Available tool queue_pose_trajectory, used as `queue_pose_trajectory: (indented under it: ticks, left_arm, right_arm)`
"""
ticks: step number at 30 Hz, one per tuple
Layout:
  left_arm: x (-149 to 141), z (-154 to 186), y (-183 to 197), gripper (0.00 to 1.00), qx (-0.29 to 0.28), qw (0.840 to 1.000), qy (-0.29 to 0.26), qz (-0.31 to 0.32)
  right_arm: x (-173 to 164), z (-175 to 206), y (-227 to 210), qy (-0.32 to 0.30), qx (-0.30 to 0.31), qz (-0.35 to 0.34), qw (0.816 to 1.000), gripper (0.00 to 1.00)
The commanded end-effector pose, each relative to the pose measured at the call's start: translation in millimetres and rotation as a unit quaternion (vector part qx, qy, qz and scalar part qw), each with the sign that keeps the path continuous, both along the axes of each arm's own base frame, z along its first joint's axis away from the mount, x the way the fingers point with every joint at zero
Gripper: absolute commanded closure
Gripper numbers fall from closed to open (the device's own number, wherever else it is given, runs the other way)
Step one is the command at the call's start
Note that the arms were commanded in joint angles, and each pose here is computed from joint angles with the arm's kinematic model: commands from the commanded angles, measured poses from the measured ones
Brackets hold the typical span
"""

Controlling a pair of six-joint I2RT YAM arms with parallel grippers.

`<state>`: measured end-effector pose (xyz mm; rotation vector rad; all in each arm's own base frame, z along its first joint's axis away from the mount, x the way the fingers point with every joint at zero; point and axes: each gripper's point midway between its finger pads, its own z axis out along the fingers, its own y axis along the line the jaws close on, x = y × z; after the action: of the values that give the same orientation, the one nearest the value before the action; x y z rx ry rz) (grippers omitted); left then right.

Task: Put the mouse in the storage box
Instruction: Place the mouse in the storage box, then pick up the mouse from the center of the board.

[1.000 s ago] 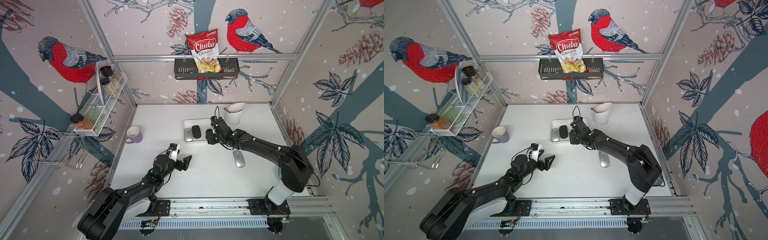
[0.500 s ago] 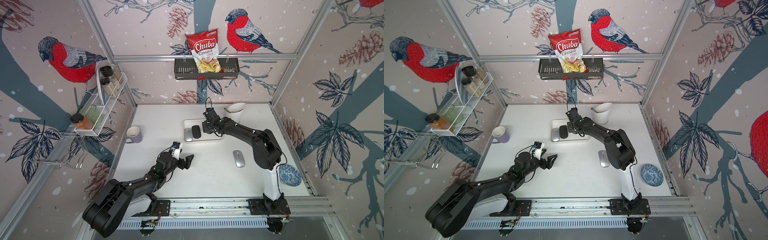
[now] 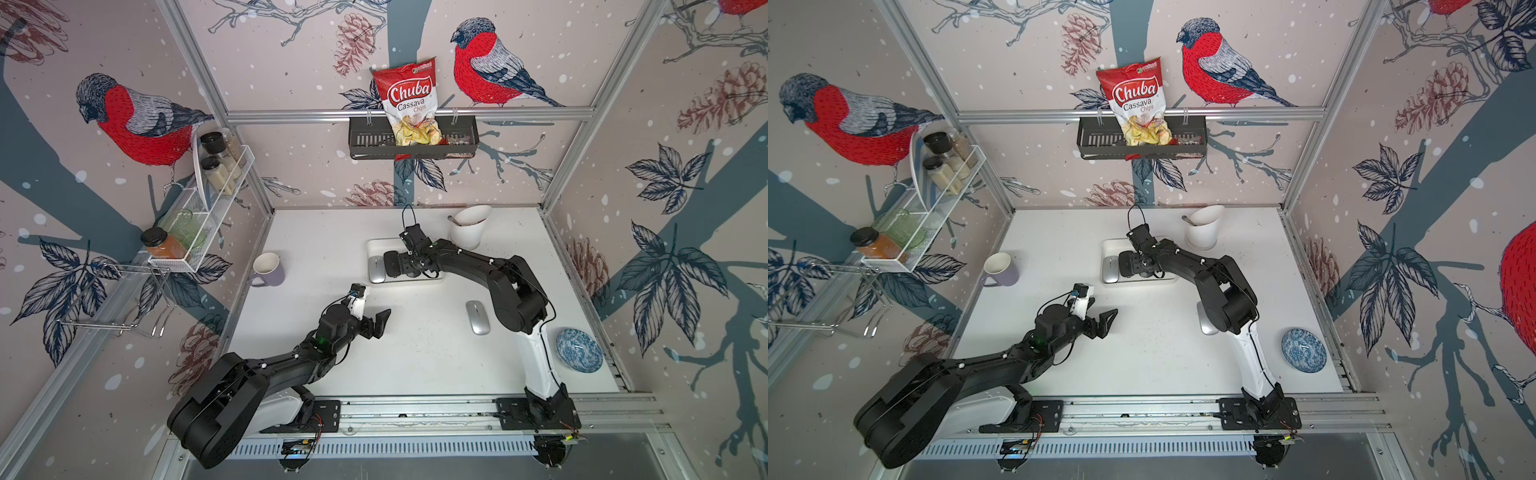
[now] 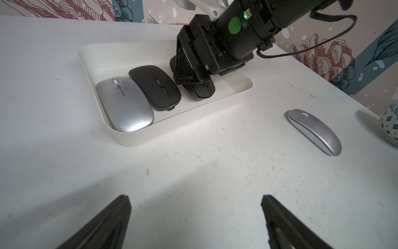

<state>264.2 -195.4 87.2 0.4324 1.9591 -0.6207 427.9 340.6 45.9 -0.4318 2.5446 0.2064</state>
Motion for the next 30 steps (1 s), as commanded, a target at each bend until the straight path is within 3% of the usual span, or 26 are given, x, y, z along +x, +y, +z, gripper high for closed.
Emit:
queue_pose_trajectory:
  ticks: [1, 14, 21, 30]
  left_arm:
    - [3.3, 0.5, -1.0, 0.03, 0.011, 1.0, -0.007, 0.002]
    - [3.6, -2.1, -2.0, 0.03, 0.023, 1.0, -0.006, 0.004]
    - [-0.5, 8.9, 2.5, 0.02, 0.009, 1.0, -0.027, 0.009]
    - [-18.7, 30.1, 4.6, 0.03, -0.014, 0.996, -0.085, -0.021]
  right_arm:
    - [3.3, -3.5, -0.9, 0.002, 0.006, -0.012, 1.0, 0.31]
    - [1.6, 1.5, 1.5, 0.002, 0.02, -0.012, 1.0, 0.22]
    - [-0.2, 45.8, -3.1, -0.036, 0.032, -0.009, 0.999, 0.19]
    - [-35.8, 115.2, -62.1, -0.128, 0.042, -0.037, 0.99, 0.05]
